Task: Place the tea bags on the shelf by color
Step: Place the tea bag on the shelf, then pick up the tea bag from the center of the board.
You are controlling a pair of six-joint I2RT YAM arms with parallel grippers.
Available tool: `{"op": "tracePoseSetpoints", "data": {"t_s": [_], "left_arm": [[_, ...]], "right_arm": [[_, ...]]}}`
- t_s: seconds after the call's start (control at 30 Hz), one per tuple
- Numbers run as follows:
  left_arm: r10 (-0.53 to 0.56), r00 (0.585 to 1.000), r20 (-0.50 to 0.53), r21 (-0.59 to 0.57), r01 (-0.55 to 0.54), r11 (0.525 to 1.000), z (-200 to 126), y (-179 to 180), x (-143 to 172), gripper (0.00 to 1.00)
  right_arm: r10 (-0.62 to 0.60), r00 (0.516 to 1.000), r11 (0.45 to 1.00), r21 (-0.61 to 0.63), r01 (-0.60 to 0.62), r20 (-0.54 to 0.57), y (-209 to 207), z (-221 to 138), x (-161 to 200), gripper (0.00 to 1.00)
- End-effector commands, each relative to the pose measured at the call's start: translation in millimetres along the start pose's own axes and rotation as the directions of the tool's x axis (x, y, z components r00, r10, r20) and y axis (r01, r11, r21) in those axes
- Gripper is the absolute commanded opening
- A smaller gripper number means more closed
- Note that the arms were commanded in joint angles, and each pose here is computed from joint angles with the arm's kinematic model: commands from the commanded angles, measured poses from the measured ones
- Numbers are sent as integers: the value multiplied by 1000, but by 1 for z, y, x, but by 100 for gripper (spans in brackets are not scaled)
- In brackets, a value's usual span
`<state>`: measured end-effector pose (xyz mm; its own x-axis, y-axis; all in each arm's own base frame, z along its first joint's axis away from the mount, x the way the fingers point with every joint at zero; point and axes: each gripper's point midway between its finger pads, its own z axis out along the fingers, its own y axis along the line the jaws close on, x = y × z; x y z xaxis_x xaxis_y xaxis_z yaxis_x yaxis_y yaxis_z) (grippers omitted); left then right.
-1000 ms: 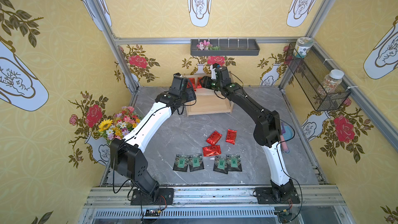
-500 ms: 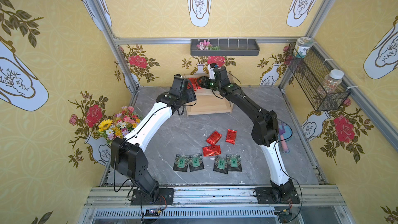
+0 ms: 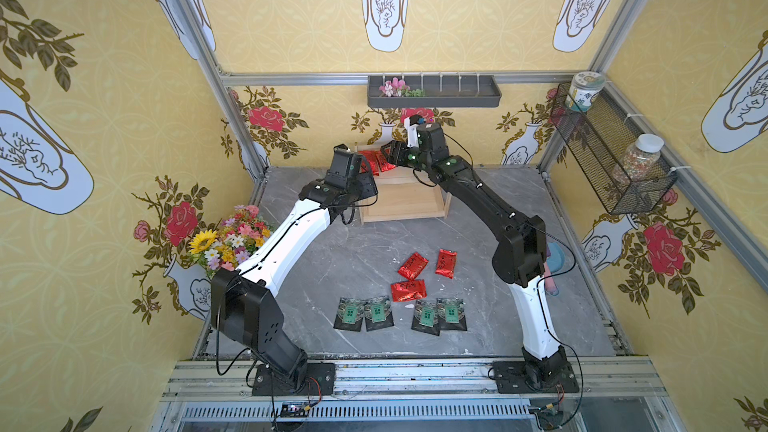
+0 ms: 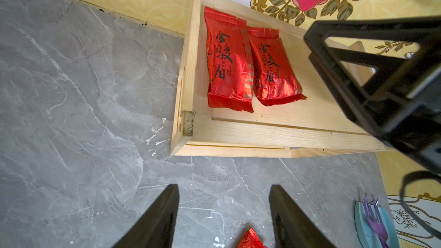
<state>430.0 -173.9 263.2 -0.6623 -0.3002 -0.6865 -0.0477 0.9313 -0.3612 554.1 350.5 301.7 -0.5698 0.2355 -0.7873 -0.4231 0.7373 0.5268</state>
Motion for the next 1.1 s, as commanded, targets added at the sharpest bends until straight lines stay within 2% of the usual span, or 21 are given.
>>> {"op": "tracePoseSetpoints", "data": {"t_s": [0.0,0.17,0.3,0.43,0.53,0.67,0.87,1.07], "left_arm": [[-33,999,8,17,33,999,-4,0,2,65],[-86,996,-35,29,87,996,-8,10,27,64],[-122,990,-73,55,126,991,-8,18,53,64],[-143,986,-82,53,148,988,-5,30,73,65],[-147,984,-97,39,151,988,-1,37,84,66],[-132,983,-125,20,135,991,4,42,94,68],[-121,982,-143,-6,121,993,6,47,100,72],[-120,981,-155,-11,120,993,8,49,104,73]], "right_arm": [[-38,999,999,35,37,28,11,-23,-11,69],[-64,998,975,210,67,-23,-1,-68,38,74],[28,993,923,384,18,-111,-35,-106,104,75],[151,964,850,526,-13,-220,-61,-133,183,76],[218,931,844,536,-29,-292,-60,-138,231,77],[290,884,833,551,-45,-366,-62,-138,273,83],[364,821,819,572,-57,-440,-63,-141,309,97],[413,772,816,574,-77,-484,-65,-134,335,98]]}}
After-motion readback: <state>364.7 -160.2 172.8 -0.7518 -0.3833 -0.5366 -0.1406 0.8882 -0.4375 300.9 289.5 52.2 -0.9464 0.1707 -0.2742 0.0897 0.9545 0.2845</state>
